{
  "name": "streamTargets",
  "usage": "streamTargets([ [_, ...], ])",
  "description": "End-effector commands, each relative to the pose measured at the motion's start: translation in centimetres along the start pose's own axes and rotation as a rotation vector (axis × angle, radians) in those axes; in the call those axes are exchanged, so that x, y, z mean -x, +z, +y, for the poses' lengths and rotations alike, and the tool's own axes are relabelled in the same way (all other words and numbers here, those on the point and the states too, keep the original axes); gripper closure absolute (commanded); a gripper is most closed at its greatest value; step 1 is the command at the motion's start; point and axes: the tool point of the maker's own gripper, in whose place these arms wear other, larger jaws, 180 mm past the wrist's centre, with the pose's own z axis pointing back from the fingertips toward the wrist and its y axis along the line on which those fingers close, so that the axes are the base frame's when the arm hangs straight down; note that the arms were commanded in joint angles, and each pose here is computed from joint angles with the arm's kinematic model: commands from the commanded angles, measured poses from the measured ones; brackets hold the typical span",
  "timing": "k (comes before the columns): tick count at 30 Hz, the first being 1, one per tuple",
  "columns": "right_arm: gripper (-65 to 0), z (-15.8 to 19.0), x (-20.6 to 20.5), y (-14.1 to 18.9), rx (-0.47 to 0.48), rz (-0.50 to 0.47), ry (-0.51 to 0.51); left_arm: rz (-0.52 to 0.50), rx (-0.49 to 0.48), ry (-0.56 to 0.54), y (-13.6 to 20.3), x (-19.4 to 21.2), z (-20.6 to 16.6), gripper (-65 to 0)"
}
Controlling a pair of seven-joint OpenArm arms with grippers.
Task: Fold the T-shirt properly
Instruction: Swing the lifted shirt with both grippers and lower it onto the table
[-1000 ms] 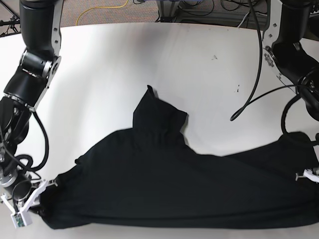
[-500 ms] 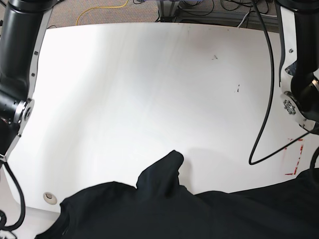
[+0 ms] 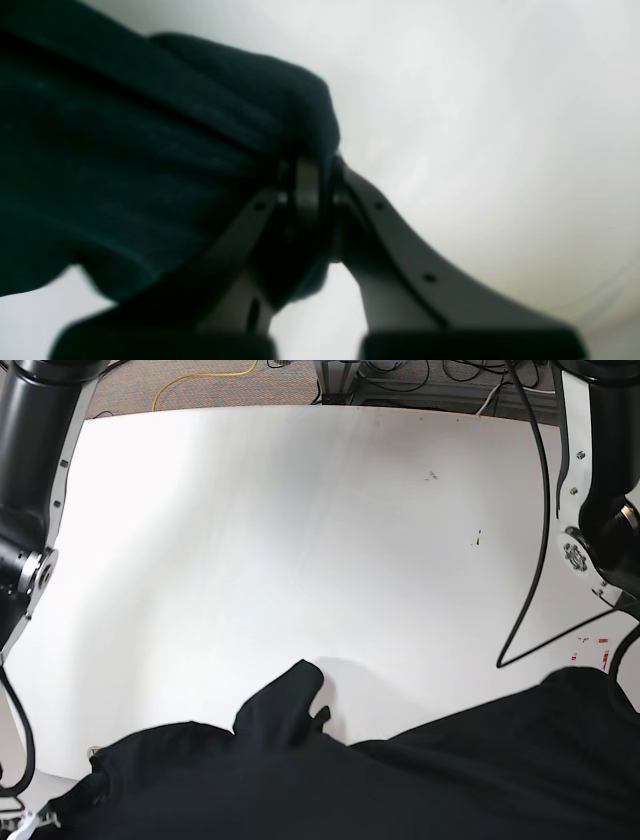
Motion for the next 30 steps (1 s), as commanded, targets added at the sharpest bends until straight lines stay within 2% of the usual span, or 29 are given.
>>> streamTargets([
  [1, 0.0, -0.3, 1.2, 1.0, 0.037, -0.003, -0.002, -0.061, 0.013, -0.013, 1.0, -0.7, -0.3, 0.0],
  [6, 0.0, 1.8, 7.0, 1.7, 0.026, 0.073, -0.037, 0.027, 0.058, -0.029, 1.6, 4.2, -1.9, 0.0],
  [10, 0.0, 4.7, 10.4, 1.9, -0.018, 0.111, -0.073, 0.091, 0.098, 0.008, 2.1, 7.8, -2.4, 0.0],
  [16, 0.0, 8.3, 16.2, 3.8, -0.063, 0.174, -0.161, 0.185, 0.155, 0.067, 3.8, 13.1, -3.2, 0.0],
  [30, 0.0, 15.4, 25.6, 9.3, -0.109, 0.346, -0.306, 0.402, 0.221, 0.149, 8.6, 22.7, -4.0, 0.0],
])
